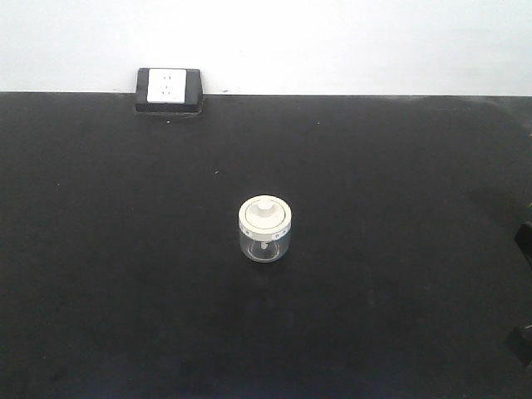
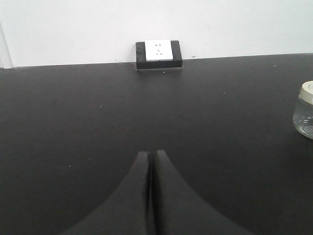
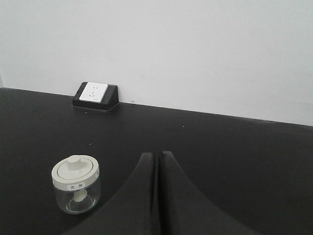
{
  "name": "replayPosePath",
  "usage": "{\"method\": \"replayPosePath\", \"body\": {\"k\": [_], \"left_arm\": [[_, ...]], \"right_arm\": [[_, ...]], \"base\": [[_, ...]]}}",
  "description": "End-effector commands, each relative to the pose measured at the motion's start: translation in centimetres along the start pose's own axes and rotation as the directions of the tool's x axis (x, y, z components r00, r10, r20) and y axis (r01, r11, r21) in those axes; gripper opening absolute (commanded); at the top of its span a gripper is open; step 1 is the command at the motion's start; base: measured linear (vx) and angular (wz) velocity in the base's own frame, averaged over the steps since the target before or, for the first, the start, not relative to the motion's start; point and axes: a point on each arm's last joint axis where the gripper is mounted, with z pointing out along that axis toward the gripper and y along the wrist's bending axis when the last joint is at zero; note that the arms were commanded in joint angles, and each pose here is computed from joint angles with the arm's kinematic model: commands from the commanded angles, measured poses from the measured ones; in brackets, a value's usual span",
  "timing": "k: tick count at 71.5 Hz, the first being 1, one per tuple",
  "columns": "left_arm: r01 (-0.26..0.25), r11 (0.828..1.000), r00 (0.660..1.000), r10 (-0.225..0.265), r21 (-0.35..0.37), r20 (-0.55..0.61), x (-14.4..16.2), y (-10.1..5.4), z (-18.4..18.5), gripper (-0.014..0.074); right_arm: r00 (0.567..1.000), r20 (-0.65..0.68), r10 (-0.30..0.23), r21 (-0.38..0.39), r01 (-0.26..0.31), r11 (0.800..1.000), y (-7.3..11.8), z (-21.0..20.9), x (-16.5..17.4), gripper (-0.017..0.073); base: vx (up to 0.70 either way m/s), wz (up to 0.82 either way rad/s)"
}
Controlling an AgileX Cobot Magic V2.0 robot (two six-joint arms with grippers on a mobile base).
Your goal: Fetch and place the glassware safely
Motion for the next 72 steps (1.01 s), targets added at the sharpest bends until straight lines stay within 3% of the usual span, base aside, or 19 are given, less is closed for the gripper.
{"method": "replayPosePath", "body": {"k": [1,72], "left_arm": [[0.019,1.0,0.999,-0.019,-0.002,0.049,0.35,0.01,0.11,-0.0007],[0.019,1.0,0.999,-0.019,-0.002,0.046,0.35,0.01,0.11,-0.0007]], "right_arm": [[0.998,0.064,-0.018,-0.027,0.019,0.999,0.23,-0.01,-1.24,-0.0008],[0.998,0.063,-0.018,-0.027,0.019,0.999,0.23,-0.01,-1.24,-0.0008]], "base": [[0.0,0.0],[0.0,0.0]]}}
